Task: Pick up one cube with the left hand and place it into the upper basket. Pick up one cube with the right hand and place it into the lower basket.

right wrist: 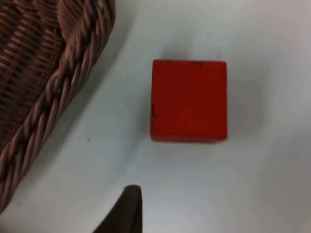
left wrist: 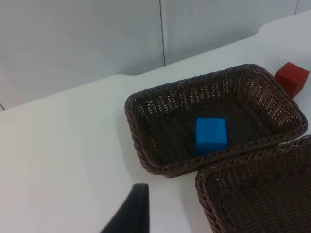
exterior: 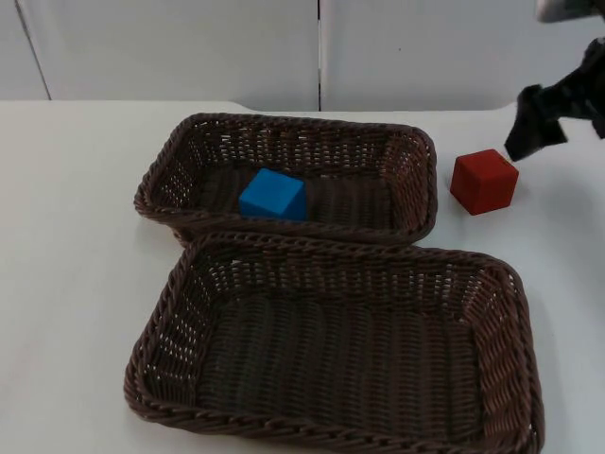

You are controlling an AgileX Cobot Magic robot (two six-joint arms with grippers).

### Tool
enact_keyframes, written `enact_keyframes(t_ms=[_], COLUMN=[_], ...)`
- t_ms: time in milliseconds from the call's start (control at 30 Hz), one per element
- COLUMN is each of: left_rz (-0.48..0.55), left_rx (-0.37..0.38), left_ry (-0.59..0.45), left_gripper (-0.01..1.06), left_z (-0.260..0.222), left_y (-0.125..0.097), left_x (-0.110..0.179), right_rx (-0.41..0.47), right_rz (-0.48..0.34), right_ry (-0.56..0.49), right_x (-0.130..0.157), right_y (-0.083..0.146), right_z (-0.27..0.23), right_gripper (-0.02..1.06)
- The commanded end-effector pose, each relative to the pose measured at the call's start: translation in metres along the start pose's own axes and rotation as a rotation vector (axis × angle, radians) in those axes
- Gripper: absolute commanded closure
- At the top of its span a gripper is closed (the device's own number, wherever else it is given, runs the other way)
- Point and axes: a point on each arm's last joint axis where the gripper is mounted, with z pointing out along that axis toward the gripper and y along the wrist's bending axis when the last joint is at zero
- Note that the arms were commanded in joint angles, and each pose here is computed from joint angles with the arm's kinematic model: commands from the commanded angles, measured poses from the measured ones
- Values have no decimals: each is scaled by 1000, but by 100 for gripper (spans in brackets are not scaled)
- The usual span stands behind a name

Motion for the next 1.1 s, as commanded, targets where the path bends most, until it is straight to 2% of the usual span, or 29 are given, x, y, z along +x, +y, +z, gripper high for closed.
enact_keyframes(t_ms=[0, 167, 633, 1000, 1067], left_rz=[3, 3, 3, 3, 3], left_rx=[-3, -3, -3, -3, -3], left_ry=[3, 3, 5, 3, 3], left_gripper=[0, 0, 0, 0, 0], left_z=[0, 0, 0, 0, 0], left_y=[0, 0, 0, 0, 0], left_x=[2, 2, 2, 2, 2], right_rx=[-19, -23, 41, 44, 41], right_rz=[-19, -85, -70, -37, -26], right_ry=[-9, -27, -125, -147, -148], right_x=[-6, -13, -10, -9, -9], right_y=[7, 21, 14, 14, 14], right_z=[12, 40, 86, 93, 93], right_gripper=[0, 0, 0, 15, 23])
